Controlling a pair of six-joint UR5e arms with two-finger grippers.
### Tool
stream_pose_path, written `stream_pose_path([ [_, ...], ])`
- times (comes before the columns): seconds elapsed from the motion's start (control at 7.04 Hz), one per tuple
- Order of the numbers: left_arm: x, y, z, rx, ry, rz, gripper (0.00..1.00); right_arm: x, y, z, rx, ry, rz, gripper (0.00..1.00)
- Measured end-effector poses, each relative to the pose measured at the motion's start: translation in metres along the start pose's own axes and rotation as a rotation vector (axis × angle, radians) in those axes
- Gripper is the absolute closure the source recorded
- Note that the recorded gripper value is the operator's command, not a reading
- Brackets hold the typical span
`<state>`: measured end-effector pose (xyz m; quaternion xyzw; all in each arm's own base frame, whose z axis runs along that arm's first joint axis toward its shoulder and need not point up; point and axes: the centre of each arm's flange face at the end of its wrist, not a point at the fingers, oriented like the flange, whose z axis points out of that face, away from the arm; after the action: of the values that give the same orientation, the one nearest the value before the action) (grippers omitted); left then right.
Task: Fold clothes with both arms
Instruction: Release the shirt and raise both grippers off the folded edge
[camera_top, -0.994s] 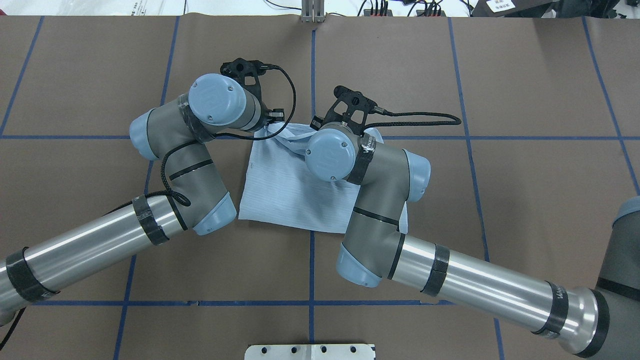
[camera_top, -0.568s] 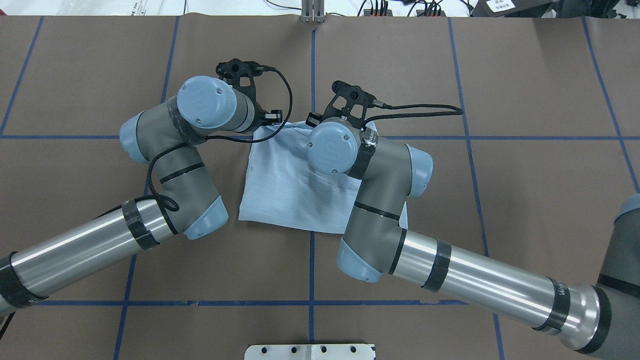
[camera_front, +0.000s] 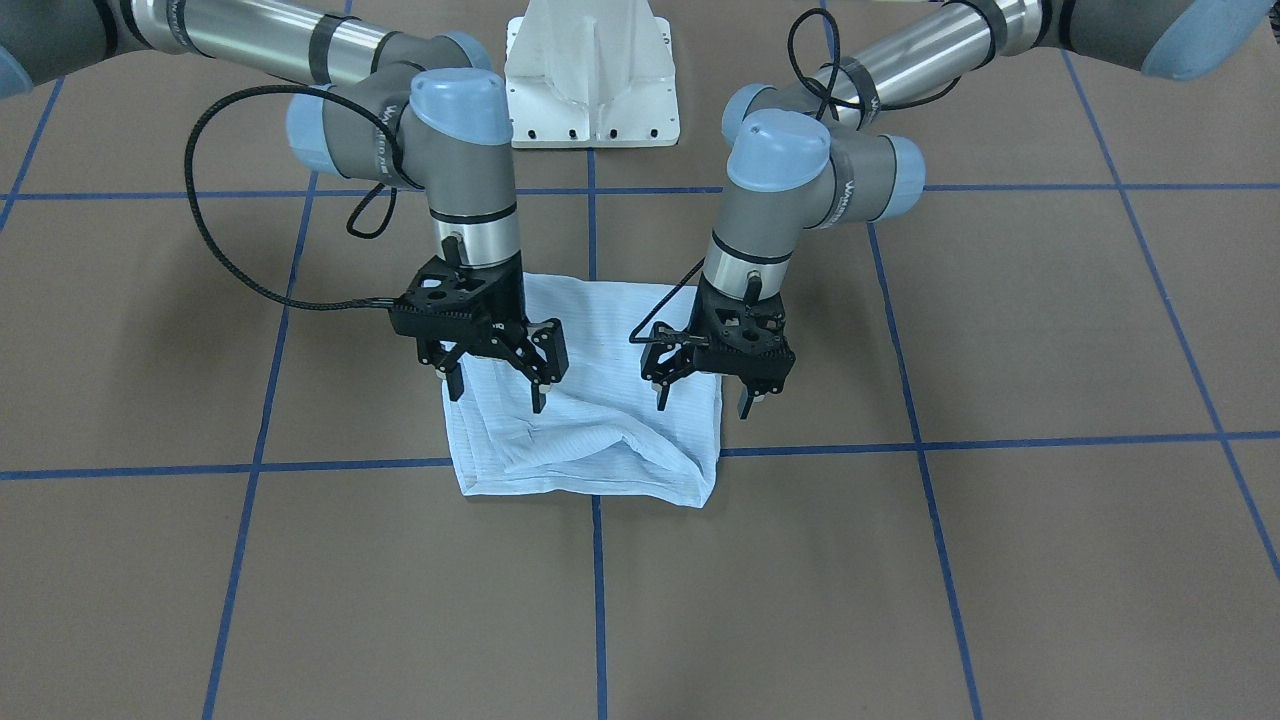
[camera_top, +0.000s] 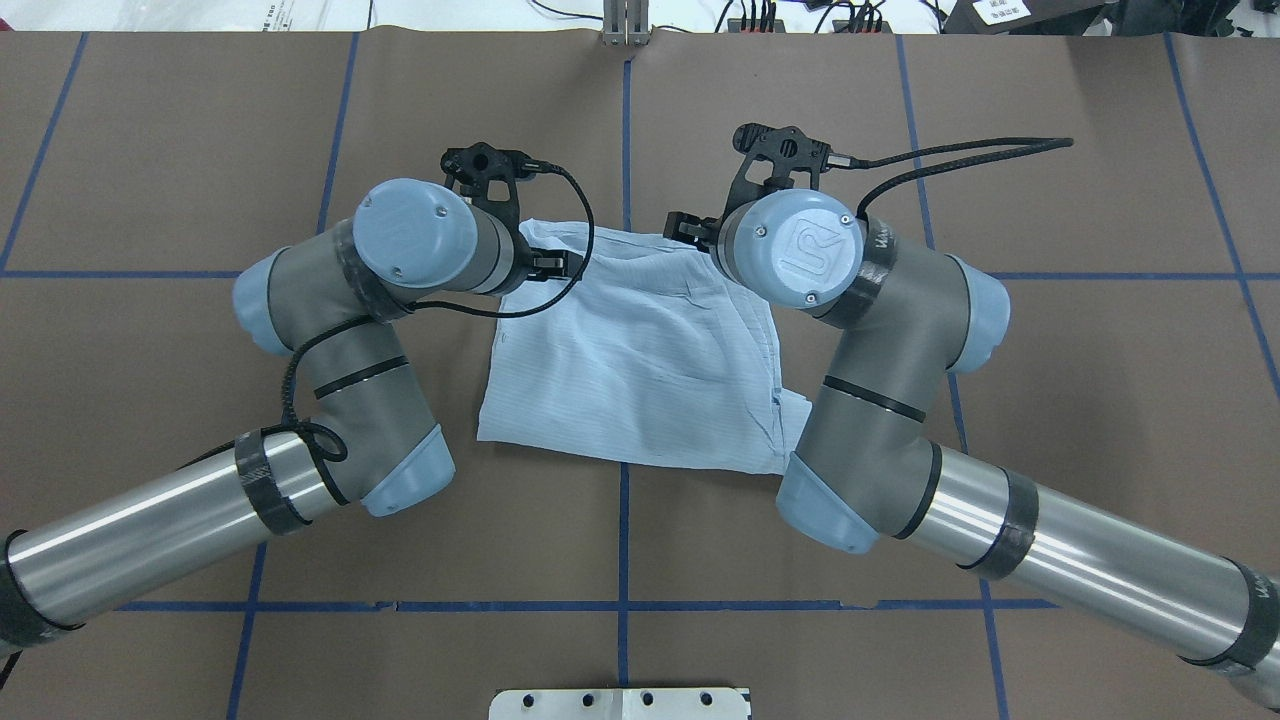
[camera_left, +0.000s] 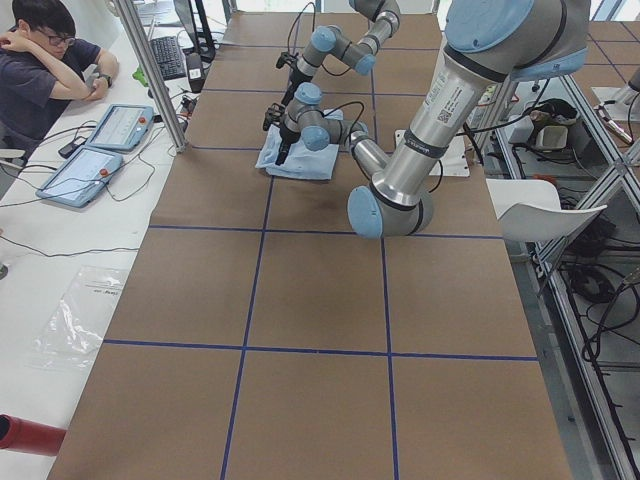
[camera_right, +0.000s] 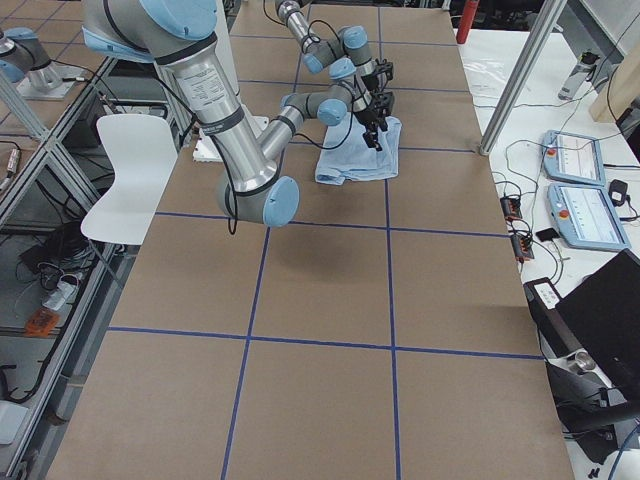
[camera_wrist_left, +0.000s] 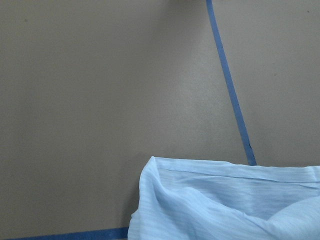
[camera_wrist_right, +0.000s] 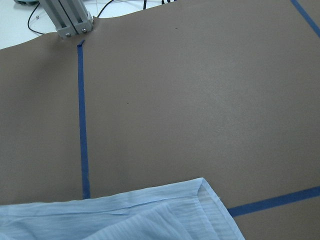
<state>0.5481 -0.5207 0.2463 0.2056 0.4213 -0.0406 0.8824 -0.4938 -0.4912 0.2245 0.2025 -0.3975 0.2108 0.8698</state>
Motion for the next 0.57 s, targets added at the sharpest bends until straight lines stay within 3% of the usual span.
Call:
stream_pose_path([
  [0.28, 0.033, -0.014, 0.040, 0.002, -0.071, 0.009, 0.00, 0.009, -0.004, -0.006, -0.008, -0.010, -0.025, 0.00],
  [0.57, 0.046, -0.031, 0.057, 0.011, -0.109, 0.006, 0.00, 0.010, -0.005, -0.006, -0.009, -0.010, -0.030, 0.00],
])
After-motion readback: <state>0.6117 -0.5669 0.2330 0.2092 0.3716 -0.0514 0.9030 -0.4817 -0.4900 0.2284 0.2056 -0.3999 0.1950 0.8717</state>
